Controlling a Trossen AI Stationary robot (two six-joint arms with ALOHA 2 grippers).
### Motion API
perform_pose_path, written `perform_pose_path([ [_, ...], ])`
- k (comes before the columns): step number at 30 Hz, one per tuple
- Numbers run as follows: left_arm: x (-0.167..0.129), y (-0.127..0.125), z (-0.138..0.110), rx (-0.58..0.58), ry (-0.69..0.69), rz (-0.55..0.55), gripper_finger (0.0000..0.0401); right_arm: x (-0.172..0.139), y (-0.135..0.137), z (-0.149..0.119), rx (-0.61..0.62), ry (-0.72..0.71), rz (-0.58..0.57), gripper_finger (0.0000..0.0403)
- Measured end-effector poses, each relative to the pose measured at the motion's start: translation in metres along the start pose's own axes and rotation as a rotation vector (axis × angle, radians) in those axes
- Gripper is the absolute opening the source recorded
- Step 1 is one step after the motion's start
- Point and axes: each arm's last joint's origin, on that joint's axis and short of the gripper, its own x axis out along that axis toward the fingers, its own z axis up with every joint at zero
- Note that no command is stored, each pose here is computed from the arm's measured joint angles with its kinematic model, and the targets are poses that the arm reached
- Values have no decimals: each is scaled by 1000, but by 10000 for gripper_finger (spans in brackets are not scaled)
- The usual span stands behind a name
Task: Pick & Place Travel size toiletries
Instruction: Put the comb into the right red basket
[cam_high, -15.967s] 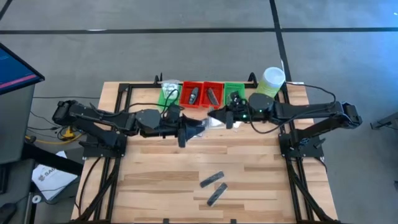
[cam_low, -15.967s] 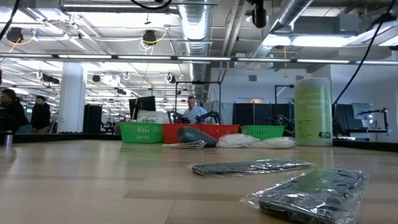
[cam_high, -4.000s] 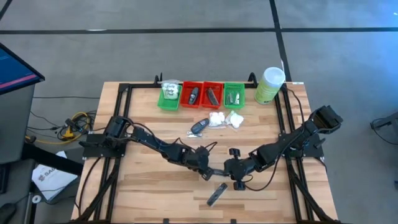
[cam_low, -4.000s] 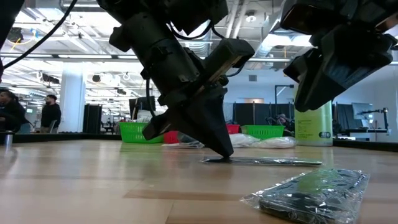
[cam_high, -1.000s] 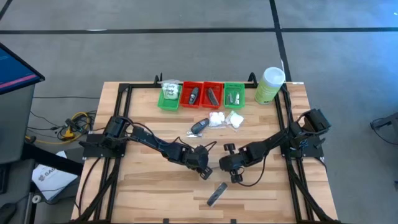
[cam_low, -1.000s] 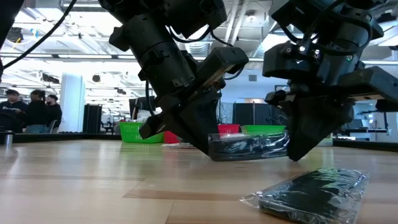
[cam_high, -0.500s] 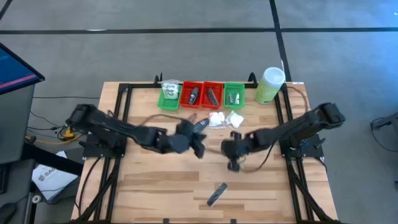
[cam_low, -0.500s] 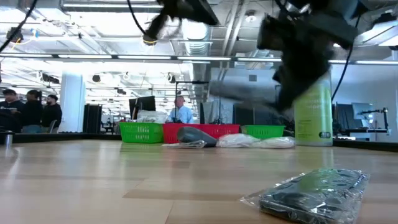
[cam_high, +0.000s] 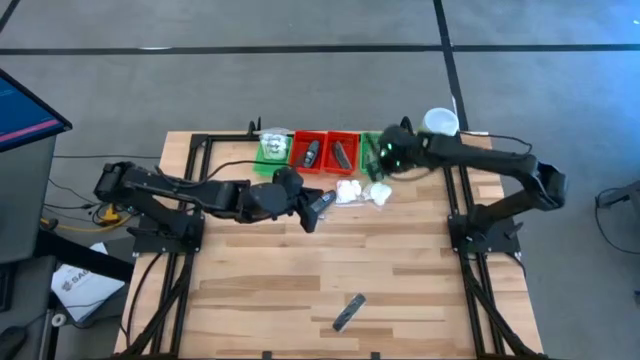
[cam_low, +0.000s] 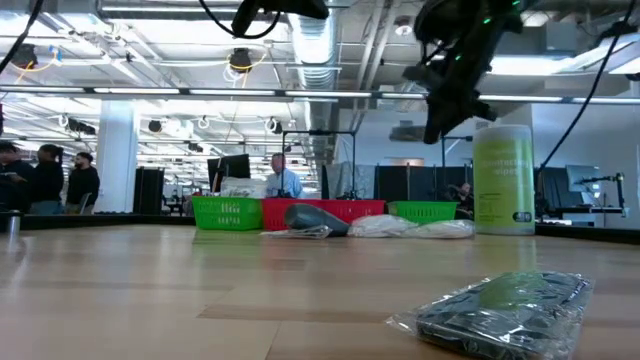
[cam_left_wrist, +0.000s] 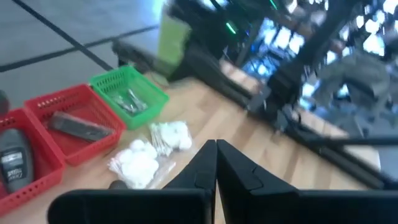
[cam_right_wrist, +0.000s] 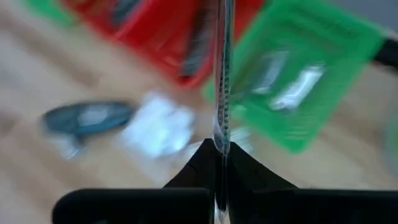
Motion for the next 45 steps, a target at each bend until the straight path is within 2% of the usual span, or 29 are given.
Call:
perform_pose_path([
  [4,0,1,-4,72,53,-22,2,13,-15,34,73,47,-106,1],
  [6,-1,1,-6,106,74,-26,2,25,-19,43,73,122,-162,1],
  [10,-3,1,-11,132,113,-18,2,45,-10,56,29,207,-197,2],
  [16,-6,1,-19,160,168,-1,2,60,19,73,-92,178,-89,2],
  [21,-7,5,-22,133,202,36,2,79,36,81,-158,215,43,1],
  [24,-8,5,-24,142,213,41,2,98,41,82,-164,285,100,1],
  [28,-8,5,-24,145,213,44,2,115,45,84,-112,355,93,2],
  [37,-9,6,-25,158,226,51,2,124,44,103,-24,404,49,3],
  [40,-9,6,-25,158,226,51,2,135,39,103,-12,451,18,3],
  [45,-9,6,-25,160,225,54,2,139,40,106,-28,439,26,5],
])
